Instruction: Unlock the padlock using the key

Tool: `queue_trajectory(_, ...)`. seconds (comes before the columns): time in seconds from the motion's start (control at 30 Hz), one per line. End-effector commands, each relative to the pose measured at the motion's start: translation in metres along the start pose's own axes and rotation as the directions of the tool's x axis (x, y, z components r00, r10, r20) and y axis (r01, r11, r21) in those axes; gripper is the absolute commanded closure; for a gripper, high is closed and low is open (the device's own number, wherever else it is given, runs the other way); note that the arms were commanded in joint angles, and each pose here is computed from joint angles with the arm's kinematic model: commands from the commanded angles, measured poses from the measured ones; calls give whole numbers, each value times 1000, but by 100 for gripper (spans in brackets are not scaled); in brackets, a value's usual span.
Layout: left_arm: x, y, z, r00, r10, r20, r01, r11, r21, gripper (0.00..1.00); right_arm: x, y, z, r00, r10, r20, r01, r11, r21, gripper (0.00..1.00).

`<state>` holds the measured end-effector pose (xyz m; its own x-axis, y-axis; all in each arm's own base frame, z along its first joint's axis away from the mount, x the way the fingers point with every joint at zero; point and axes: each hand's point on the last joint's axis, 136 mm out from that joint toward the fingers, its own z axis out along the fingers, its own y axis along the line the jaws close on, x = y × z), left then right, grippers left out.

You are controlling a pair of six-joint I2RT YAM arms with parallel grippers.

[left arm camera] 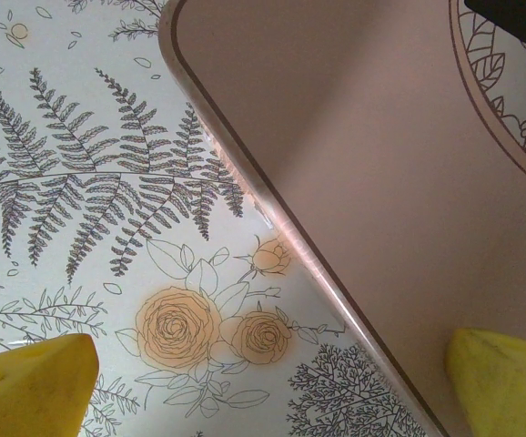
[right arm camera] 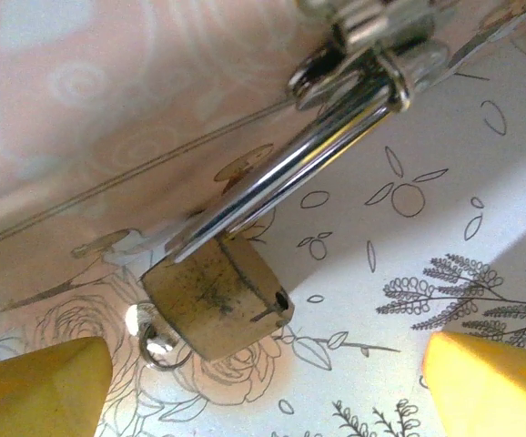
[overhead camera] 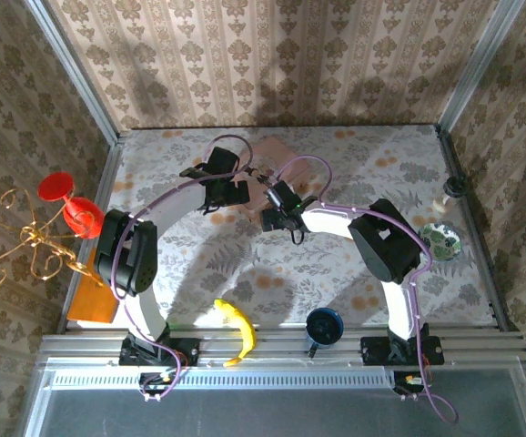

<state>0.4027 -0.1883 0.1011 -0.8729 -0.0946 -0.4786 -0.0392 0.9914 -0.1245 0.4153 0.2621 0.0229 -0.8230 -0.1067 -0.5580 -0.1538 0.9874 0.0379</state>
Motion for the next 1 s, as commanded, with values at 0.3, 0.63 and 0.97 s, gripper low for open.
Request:
queue_trajectory(0.3, 19, 8, 17, 997, 7, -71, -10, 999, -35, 0, 13, -66, -10, 995, 95, -12, -91, 976, 197, 28)
queue_trajectory(0.63, 18, 10, 15, 998, 4, -65, -7, 999, -37, 0, 5, -59, -36, 994, 105, -11, -105, 994, -32, 31)
queue_trajectory(0.97, 18, 10, 14, 998, 0, -63, -2, 999, -34, 0, -14, -13, -28, 990, 125, -58, -138, 916, -377, 32)
